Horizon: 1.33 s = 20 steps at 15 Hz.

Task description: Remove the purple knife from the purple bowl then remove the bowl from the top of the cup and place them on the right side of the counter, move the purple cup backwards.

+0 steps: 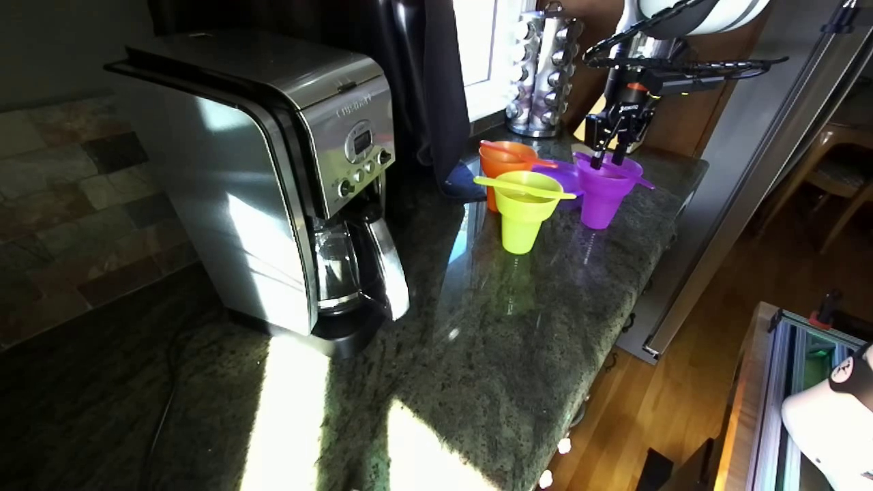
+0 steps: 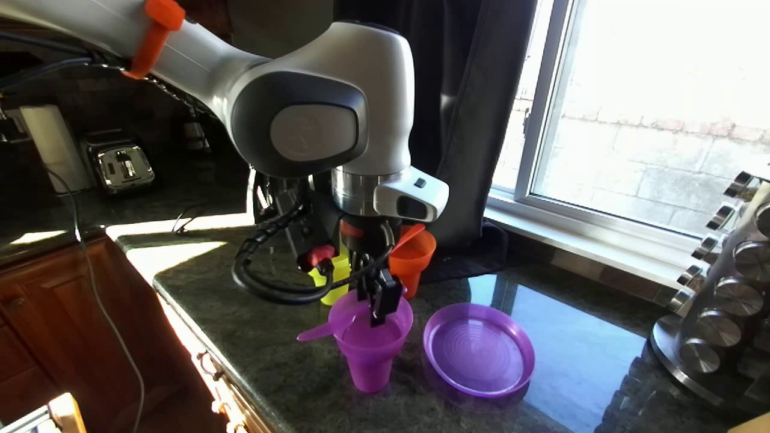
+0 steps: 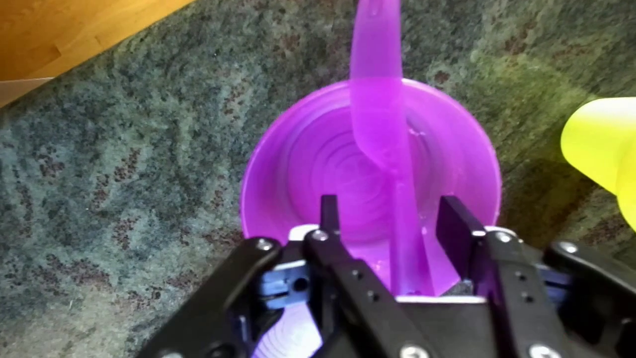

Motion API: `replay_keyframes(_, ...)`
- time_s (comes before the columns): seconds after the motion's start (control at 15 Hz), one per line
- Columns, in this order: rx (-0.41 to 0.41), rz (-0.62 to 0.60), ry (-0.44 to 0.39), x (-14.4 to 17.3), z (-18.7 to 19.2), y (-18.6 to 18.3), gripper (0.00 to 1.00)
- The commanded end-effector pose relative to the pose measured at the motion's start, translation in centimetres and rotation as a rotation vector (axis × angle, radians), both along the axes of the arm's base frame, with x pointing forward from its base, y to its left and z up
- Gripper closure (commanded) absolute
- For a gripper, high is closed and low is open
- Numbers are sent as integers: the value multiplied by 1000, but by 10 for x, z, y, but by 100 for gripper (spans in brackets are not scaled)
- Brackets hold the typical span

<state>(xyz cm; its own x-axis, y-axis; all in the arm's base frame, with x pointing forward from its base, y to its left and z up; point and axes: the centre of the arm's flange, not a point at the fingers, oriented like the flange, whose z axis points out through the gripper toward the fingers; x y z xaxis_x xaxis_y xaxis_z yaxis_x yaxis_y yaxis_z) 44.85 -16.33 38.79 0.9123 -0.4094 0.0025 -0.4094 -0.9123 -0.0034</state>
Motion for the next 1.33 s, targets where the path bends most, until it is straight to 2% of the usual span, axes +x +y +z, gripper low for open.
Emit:
replay_keyframes(0.0, -14, 21, 12, 9, -6, -5, 76)
replay_keyframes(0.2, -11, 28, 20, 12, -9, -4, 98)
replay_keyframes(0.27, -10, 31, 19, 12, -8, -3, 100)
replay_keyframes(0.33, -10, 34, 14, 12, -5, -4, 96)
replay_keyframes(0.67, -3, 19, -33, 8, 16, -17, 95)
replay_keyframes(0.87, -2, -46, -87, 6, 35, -33, 95)
replay_keyframes(0.93, -11, -13, -51, 11, 22, -24, 82)
replay_keyframes(1.2, -15, -33, -76, 9, 35, -34, 82)
replay_keyframes(1.27, -15, -33, -76, 9, 35, -34, 95)
